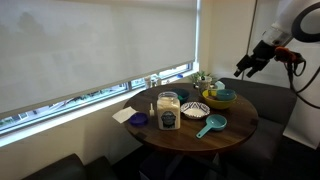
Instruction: Move the scoop from the bowl to the paper plate
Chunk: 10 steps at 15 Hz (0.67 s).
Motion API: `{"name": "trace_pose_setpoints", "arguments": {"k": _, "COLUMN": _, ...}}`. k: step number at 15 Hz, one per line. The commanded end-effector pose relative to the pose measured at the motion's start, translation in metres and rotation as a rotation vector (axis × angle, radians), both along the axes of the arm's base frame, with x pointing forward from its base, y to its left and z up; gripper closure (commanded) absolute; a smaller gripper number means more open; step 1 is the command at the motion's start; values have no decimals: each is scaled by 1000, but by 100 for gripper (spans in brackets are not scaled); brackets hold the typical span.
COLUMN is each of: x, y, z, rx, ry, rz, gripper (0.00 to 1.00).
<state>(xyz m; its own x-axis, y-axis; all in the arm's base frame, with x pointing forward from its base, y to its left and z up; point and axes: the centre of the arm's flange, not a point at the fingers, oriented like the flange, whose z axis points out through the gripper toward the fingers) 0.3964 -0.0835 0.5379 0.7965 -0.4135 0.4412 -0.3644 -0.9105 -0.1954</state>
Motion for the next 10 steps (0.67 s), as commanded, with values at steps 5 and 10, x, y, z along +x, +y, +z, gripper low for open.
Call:
{"name": "trace_pose_setpoints", "arguments": {"k": 5, "x": 23, "y": 1, "z": -19, "rx": 56, "ry": 58, "rz": -20, "gripper": 0}}
{"name": "trace_pose_setpoints", "arguments": {"k": 10, "x": 45, "y": 4, "z": -49, "rx": 143, "ry": 114, "rz": -157, "gripper": 12}}
